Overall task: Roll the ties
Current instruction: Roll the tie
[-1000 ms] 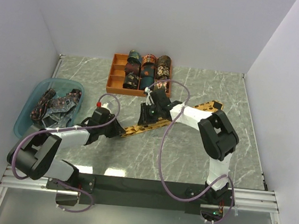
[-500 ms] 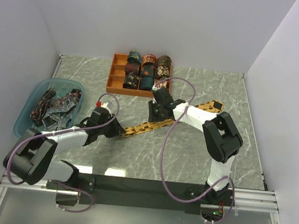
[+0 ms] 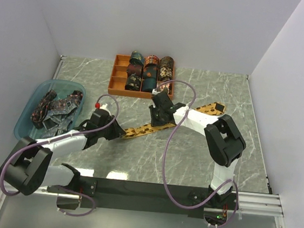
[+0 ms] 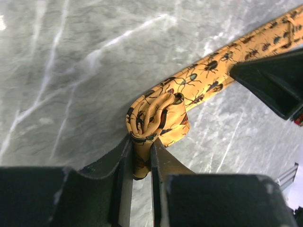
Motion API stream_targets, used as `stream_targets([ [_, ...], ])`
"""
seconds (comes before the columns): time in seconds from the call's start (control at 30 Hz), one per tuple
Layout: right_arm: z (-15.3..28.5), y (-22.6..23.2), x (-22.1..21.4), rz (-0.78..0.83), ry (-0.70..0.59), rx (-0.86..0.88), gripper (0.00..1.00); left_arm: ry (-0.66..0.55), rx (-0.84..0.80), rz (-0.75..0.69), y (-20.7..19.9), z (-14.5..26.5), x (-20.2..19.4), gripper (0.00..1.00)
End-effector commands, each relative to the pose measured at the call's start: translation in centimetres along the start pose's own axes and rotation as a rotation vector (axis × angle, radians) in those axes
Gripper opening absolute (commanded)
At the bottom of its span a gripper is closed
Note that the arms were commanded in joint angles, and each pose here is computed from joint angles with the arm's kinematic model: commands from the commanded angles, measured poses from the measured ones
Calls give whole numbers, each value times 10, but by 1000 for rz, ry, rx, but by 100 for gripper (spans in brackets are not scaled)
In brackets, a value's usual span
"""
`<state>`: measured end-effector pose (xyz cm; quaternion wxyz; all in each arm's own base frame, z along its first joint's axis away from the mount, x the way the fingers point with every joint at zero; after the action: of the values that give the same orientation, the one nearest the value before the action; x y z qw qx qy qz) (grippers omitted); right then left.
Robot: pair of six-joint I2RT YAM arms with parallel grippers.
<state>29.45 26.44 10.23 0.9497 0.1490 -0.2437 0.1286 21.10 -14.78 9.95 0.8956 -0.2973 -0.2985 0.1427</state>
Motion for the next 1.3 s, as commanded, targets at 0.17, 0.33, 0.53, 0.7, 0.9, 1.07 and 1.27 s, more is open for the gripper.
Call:
stream_targets([
  [0.17,1,-14,-23,-1,31,-69,19,-85,71,128,10,7,11,3],
  [0.33,0,-17,-31,-3,58,-61,18,-70,35,121,8,9,9,4],
  [0.53,5,-24,-26,-20,54,-65,17,-72,27,104,10,11,9,4],
  [0.7,29,-9,1,3,-25,-5,21,-32,10,72,11,6,5,4],
  [0.9,34,8,27,11,-78,37,31,-23,-3,75,12,4,2,6],
  [1.07,15,18,25,39,-33,25,32,-15,-8,75,10,2,4,6],
  [1.27,1,24,16,65,3,17,33,-13,-6,71,9,1,5,6],
])
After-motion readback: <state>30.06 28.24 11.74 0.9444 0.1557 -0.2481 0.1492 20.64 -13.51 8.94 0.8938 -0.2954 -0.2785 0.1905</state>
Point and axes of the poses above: each gripper's point midway between its finger pads, its own z axis back along the fingers, its own y axis along the line the jaws close on, x = y × z, the point moved 8 cm from there along z, back along the fingers, and after that the axes turned 1 degree about -z, right-handed, at the moved point
